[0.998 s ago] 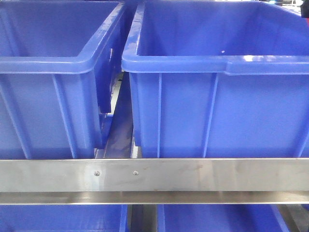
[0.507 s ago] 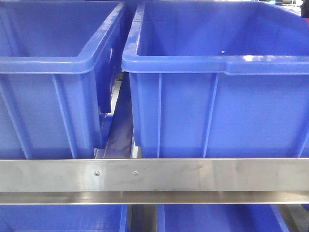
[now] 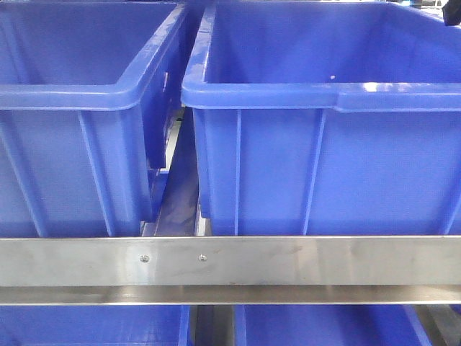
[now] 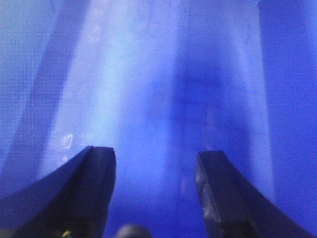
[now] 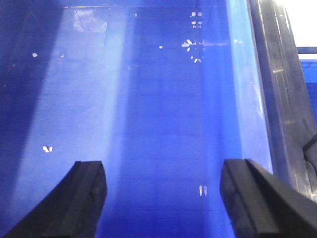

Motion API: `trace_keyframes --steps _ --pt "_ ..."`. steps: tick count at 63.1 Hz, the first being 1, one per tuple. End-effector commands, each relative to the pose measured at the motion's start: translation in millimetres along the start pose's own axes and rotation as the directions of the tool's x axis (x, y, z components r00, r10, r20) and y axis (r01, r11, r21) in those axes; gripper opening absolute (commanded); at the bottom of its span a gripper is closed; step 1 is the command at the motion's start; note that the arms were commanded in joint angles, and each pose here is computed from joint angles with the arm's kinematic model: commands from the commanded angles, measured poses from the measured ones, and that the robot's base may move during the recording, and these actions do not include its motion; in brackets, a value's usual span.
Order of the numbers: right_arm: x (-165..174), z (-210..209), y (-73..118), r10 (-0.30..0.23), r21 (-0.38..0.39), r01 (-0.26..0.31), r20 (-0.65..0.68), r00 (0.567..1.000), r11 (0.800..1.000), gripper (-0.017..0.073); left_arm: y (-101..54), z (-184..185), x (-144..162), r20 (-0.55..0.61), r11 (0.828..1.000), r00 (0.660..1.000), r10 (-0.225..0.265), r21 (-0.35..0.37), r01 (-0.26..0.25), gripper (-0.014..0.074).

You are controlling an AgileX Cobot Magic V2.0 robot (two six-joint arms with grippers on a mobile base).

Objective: Sort and place red and blue blocks on shelf

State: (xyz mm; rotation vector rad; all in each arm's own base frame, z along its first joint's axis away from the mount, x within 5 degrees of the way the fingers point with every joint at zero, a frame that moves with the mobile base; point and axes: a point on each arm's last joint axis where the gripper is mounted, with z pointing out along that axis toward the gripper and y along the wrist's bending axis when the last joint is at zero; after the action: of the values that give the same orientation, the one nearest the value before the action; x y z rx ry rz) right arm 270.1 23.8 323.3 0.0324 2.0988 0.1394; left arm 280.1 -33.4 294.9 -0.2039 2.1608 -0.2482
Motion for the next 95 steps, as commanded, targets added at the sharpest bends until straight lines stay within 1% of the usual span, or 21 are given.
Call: trace_keyframes --steps 1,6,10,16,23,34,38,48,56,79,90,95 --pt "-23 -13 2.6 -0.022 -0.009 0.023 0.142 0.99 1.0 0.0592 -6.9 -12 -20 0.117 0.999 0.993 0.0 0.038 -0.005 0.0429" --pt "-23 -13 2.6 -0.022 -0.008 0.023 0.141 0.99 1.0 0.0576 -6.7 -12 -19 0.112 0.999 0.994 0.001 0.037 -0.005 0.0415" --pt "-23 -13 2.6 -0.022 -0.008 0.023 0.14 0.99 1.0 0.0536 -6.6 -11 -19 0.106 0.999 0.994 0.001 0.035 -0.005 0.0383" --pt "-22 -13 2.6 -0.022 -0.008 0.023 0.137 0.99 1.0 0.0446 -6.4 -11 -18 0.1 0.999 0.995 0.001 0.033 -0.004 0.0315" --pt "-22 -13 2.5 -0.022 -0.008 0.023 0.131 0.991 1.0 0.0362 -6.4 -11 -18 0.1 0.999 0.995 0.001 0.033 -0.004 0.0229" --pt "-22 -13 2.5 -0.022 -0.008 0.023 0.13 0.991 1.0 0.0291 -6.4 -11 -18 0.1 0.999 0.995 0.001 0.033 -0.004 0.0122" --pt "-22 -13 2.5 -0.022 -0.008 0.023 0.13 0.991 1.0 0.0266 -6.4 -11 -18 0.1 0.999 0.995 0.001 0.033 -0.004 0.0125" --pt "-22 -13 2.5 -0.022 -0.008 0.023 0.13 0.991 1.0 0.016 -6.4 -11 -18 0.1 0.999 0.995 0.001 0.033 -0.004 0.0124" --pt "-22 -13 2.5 -0.022 -0.008 0.023 0.13 0.991 1.0 0.0043 -6.4 -11 -18 0.1 0.999 0.995 0.001 0.033 -0.004 0.0124" --pt "-23 -13 2.6 -0.022 -0.008 0.023 0.139 0.99 1.0 0.0048 -6.1 -13 -17 0.086 1.0 0.996 -0.002 0.03 -0.001 0.0124" --pt "-24 -19 2.9 -0.022 -0.01 0.024 0.15 0.989 1.0 0.0048 -5.5 -21 -15 0.063 1.0 0.998 -0.001 0.023 -0.001 0.0124" --pt "-25 -24 3.1 -0.022 -0.011 0.024 0.158 0.987 1.0 0.0048 -5.5 -28 -15 0.064 1.0 0.998 0.007 0.021 -0.008 0.0124"
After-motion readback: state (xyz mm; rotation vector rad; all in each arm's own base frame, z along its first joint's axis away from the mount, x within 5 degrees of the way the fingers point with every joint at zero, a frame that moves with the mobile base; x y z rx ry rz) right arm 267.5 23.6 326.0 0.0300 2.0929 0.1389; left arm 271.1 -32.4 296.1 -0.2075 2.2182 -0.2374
